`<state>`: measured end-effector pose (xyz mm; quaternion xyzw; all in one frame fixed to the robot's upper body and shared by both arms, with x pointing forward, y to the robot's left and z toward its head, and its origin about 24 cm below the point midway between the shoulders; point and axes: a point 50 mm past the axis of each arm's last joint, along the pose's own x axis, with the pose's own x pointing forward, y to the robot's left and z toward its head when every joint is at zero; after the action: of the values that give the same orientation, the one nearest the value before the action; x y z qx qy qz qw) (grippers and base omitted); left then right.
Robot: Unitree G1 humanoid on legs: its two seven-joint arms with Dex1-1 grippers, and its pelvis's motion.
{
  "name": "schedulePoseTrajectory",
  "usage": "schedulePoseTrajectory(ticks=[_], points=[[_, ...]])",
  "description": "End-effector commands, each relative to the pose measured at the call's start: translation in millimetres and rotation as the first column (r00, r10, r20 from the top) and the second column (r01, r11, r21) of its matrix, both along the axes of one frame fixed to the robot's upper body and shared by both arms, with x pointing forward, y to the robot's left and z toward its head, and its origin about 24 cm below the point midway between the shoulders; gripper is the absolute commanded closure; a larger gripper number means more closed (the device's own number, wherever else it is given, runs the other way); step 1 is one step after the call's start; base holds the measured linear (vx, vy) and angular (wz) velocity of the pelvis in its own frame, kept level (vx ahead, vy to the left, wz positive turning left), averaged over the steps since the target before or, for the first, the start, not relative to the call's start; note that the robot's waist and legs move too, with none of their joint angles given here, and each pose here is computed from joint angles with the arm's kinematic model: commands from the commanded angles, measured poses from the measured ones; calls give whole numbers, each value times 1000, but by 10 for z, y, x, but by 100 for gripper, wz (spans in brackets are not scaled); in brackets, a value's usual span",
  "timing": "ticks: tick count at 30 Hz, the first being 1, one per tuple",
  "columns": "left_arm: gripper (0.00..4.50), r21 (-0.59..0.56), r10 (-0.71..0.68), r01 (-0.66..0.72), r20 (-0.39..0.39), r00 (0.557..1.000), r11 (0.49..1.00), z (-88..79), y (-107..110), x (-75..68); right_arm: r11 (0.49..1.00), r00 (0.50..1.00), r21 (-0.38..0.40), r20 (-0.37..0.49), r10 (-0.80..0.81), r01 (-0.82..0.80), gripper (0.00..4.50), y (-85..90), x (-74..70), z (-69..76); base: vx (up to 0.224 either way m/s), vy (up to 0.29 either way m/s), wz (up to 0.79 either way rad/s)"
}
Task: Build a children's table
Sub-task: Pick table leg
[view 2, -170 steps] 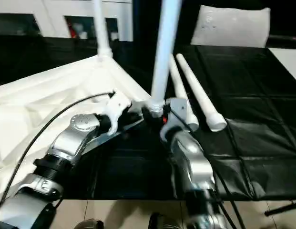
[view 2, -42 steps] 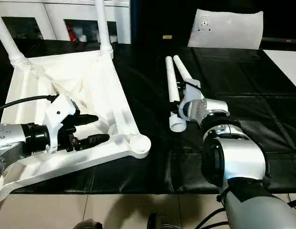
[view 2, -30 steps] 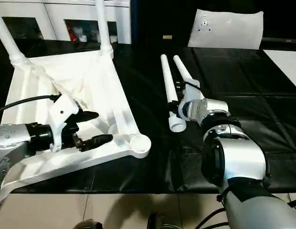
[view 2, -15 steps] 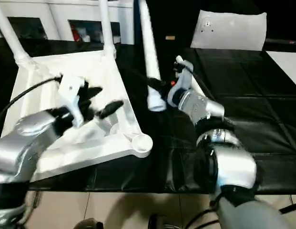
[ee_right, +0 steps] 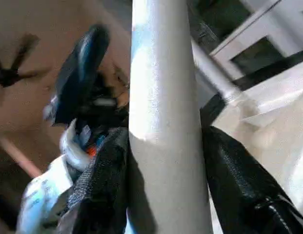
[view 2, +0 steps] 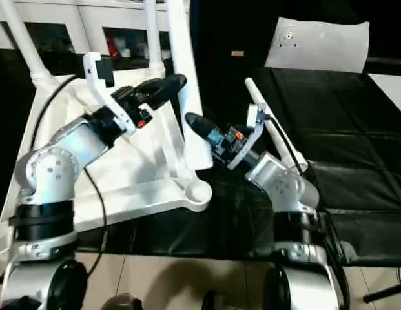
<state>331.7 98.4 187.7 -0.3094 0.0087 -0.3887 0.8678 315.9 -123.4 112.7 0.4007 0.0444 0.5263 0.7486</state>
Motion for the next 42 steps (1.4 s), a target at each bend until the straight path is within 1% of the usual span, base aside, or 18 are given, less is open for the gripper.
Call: schedulePoseTrajectory(ticks=[1, 3, 6, 9, 11, 16, 17, 18, 19, 20, 21, 22, 24, 25, 31, 33, 37, 42], points=[[0, -31, -52, 52, 8, 999, 998, 70, -44, -14, 999, 998, 13, 37, 45, -46, 264, 33, -74, 85, 0, 0, 0], [35, -24, -70, 70, 4, 998, 997, 58, -61, -28, 999, 998, -3, 37, 51, -51, 264, 41, -112, 75, 0, 0, 0], [40, -27, -80, 80, -1, 997, 996, 47, -71, -40, 999, 998, -21, 35, 50, -50, 264, 40, -134, 62, 0, 0, 0], [78, -37, -92, 91, -4, 996, 995, 41, -71, -61, 998, 998, -50, 39, 51, -49, 264, 54, -154, 55, 0, 0, 0], [78, -40, -95, 95, -5, 995, 995, 37, -68, -69, 997, 998, -67, 45, 47, -44, 264, 64, -161, 54, 0, 0, 0], [136, 25, -90, 90, 3, 996, 996, -11, -51, -98, 980, 993, -197, 115, 20, 3, 264, 132, -174, 41, 0, 0, 0], [152, 25, -90, 90, 3, 996, 996, -11, -51, -98, 980, 993, -197, 115, 20, 3, 264, 132, -174, 41, 0, 0, 0], [163, 66, -75, 74, 14, 997, 995, -29, -44, -103, 971, 991, -235, 136, -2, 34, 264, 149, -159, 32, 0, 0, 0], [163, 66, -75, 74, 14, 997, 995, -29, -44, -103, 971, 991, -235, 136, -2, 34, 264, 149, -159, 32, 0, 0, 0], [167, 122, -46, 39, 63, 997, 992, -34, -37, -105, 961, 988, -271, 156, -18, 60, 264, 170, -147, 24, 0, 0, 0], [172, 122, -46, 39, 63, 997, 992, -34, -37, -105, 961, 988, -271, 156, -18, 60, 264, 170, -147, 24, 0, 0, 0], [186, 186, -29, 6, 123, 992, 982, -39, -33, -113, 951, 982, -299, 185, -24, 80, 264, 192, -143, 23, 0, 0, 0], [199, 263, -31, -24, 205, 978, 965, -56, -36, -149, 946, 977, -308, 211, -37, 103, 264, 213, -138, 34, 0, 0, 0], [208, 275, -42, -22, 224, 974, 961, -70, -34, -170, 946, 975, -302, 217, -47, 113, 264, 214, -134, 40, 0, 0, 0], [227, 270, -63, -6, 247, 967, 963, -79, -26, -231, 946, 971, -291, 228, -75, 142, 264, 201, -117, 49, 0, 0, 0], [242, 269, -56, -17, 261, 964, 963, -91, -10, -256, 938, 964, -306, 251, -85, 162, 265, 201, -112, 36, 0, 0, 0], [249, 274, -51, -29, 279, 959, 961, -122, -15, -278, 926, 958, -333, 274, -87, 179, 265, 211, -116, -8, 0, 0, 0], [252, 268, -39, -33, 261, 964, 963, -146, -27, -279, 915, 954, -356, 287, -86, 190, 265, 218, -117, -35, 0, 0, 0]])
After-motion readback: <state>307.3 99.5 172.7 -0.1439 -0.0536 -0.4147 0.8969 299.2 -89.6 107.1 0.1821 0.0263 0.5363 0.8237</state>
